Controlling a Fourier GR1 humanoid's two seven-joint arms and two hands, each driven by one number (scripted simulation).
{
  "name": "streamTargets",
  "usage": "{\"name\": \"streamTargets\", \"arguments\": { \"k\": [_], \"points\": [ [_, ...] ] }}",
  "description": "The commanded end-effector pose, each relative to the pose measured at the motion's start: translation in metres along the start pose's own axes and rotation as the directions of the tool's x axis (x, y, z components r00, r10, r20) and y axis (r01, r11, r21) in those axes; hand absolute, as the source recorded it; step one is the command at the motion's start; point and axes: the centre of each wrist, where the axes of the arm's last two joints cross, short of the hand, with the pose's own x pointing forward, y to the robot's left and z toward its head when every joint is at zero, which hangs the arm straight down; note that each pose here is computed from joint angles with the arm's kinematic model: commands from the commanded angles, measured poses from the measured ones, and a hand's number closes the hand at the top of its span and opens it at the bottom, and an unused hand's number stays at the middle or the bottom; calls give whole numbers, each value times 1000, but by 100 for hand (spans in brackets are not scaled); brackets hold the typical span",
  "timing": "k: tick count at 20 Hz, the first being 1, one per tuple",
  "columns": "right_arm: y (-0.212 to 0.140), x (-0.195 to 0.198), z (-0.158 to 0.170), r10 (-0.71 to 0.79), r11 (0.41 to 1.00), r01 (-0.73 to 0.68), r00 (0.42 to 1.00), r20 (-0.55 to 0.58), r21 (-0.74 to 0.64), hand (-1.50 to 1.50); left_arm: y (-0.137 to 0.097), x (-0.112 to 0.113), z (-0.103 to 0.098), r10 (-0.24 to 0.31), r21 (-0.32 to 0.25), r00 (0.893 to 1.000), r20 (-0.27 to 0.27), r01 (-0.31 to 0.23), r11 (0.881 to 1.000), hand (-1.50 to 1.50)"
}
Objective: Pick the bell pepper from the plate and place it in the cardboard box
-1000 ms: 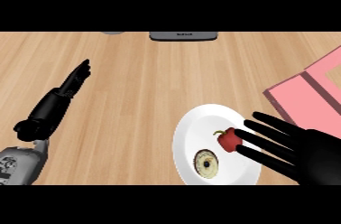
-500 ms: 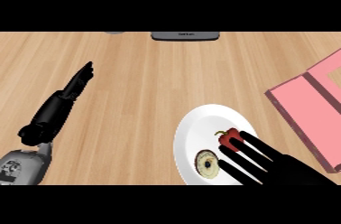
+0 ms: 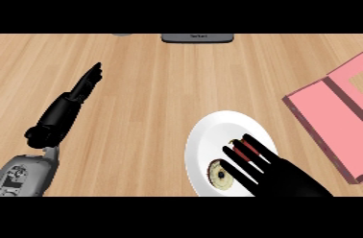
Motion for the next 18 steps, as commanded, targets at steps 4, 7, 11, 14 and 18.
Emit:
{"name": "streamTargets", "arguments": {
  "k": [4, 7, 11, 14, 18],
  "points": [
    [42, -5, -15, 48, 999, -48, 999, -24, 8, -150, -1, -5, 3, -2, 1, 1000, -2, 2, 1000, 0],
    [21, -10, -19, 49, 998, -48, 998, -39, 29, -150, -1, 1, -6, -16, 9, 1000, 14, 16, 1000, 0],
    [17, -21, -15, 74, 997, -73, 996, -58, 29, -150, 11, -17, 8, -2, -2, 1000, 13, 2, 1000, 0],
    [43, -32, -45, 62, 998, -59, 994, -85, 30, -150, -14, 1, -2, -8, 16, 1000, -1, 8, 1000, 0],
    [46, -23, -48, 36, 999, -35, 999, -37, 32, -150, 10, 15, 7, -11, 5, 1000, -7, 11, 1000, 0]
  ]
}}
